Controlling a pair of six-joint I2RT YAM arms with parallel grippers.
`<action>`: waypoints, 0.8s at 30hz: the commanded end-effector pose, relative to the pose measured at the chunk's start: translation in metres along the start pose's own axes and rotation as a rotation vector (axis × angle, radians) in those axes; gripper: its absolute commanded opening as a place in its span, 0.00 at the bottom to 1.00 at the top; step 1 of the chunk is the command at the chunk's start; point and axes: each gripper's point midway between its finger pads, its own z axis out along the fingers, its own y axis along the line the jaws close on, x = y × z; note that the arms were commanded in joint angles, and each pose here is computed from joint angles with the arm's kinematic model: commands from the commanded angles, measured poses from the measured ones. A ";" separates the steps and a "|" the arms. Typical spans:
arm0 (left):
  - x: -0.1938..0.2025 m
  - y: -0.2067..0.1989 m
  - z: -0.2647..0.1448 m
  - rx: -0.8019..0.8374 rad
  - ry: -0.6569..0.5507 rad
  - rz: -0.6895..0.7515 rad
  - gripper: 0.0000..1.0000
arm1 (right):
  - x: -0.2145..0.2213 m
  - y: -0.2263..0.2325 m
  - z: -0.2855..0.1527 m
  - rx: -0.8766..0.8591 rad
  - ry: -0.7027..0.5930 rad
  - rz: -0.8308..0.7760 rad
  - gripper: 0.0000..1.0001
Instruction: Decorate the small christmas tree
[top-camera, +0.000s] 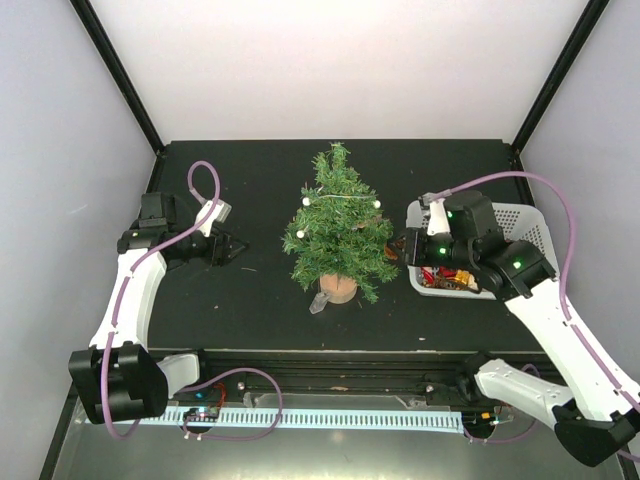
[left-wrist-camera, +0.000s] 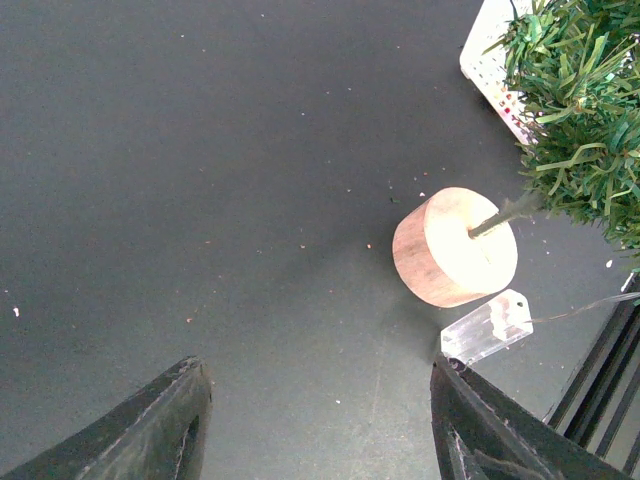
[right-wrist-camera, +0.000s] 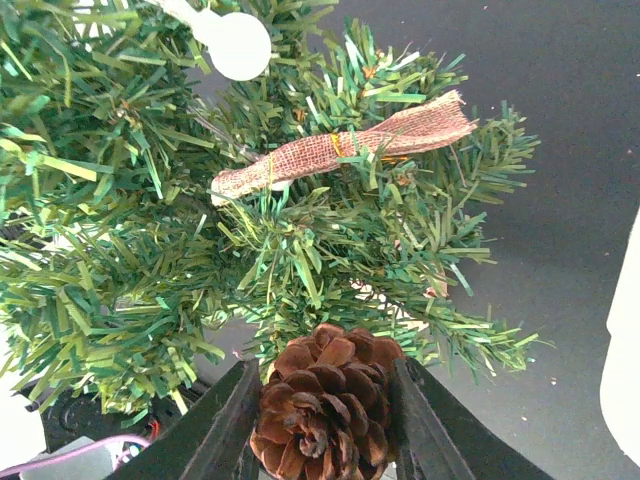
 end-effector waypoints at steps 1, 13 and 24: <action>-0.013 -0.006 -0.009 -0.008 -0.027 0.039 0.61 | -0.005 0.004 0.011 -0.006 -0.022 -0.004 0.37; -0.011 -0.005 -0.007 -0.007 -0.030 0.035 0.61 | -0.012 -0.001 0.030 -0.004 -0.064 0.039 0.36; -0.011 -0.004 -0.005 -0.003 -0.033 0.028 0.61 | -0.013 -0.001 0.041 -0.035 -0.084 0.090 0.36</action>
